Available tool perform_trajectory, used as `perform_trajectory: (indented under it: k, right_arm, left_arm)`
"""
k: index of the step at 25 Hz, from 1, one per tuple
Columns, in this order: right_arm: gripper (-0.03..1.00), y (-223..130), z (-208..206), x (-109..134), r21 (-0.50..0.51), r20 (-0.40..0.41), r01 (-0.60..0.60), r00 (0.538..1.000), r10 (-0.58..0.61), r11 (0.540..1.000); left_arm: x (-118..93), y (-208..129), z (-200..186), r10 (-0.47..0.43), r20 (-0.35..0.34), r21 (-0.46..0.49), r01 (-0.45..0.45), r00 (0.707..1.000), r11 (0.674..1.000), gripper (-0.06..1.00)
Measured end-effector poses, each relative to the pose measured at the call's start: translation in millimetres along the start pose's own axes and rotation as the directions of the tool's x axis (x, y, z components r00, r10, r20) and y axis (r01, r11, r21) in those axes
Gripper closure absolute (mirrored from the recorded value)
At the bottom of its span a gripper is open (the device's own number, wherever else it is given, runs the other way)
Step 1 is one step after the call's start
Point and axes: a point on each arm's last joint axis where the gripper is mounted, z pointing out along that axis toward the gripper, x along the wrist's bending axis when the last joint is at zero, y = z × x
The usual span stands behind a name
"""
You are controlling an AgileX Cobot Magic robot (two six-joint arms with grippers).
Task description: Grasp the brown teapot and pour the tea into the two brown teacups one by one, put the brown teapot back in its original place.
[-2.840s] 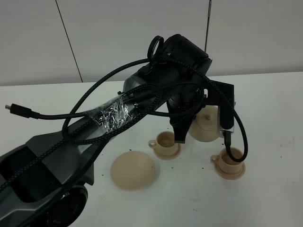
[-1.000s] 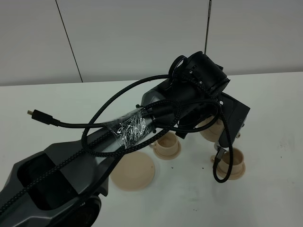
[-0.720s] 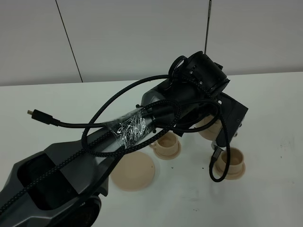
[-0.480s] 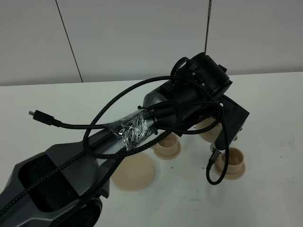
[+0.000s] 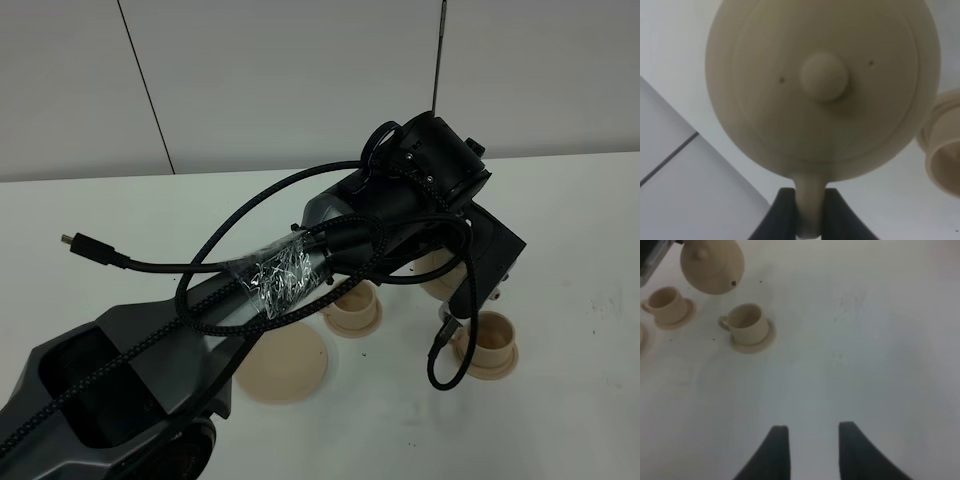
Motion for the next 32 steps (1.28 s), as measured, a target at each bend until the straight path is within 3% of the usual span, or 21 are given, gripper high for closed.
perform_trajectory:
  k: [26, 32]
  right_arm:
    - [0.73, 0.0, 0.0, 0.0, 0.000, 0.000, 0.000, 1.000, 0.000, 1.000]
    - [0.73, 0.0, 0.0, 0.0, 0.000, 0.000, 0.000, 1.000, 0.000, 1.000]
  left_arm:
    - [1.0, 0.0, 0.9, 0.054, -0.012, 0.006, -0.054, 0.998, 0.999, 0.77]
    - [4.4, -0.1, 0.7, 0.062, -0.049, 0.009, -0.062, 0.997, 0.998, 0.77]
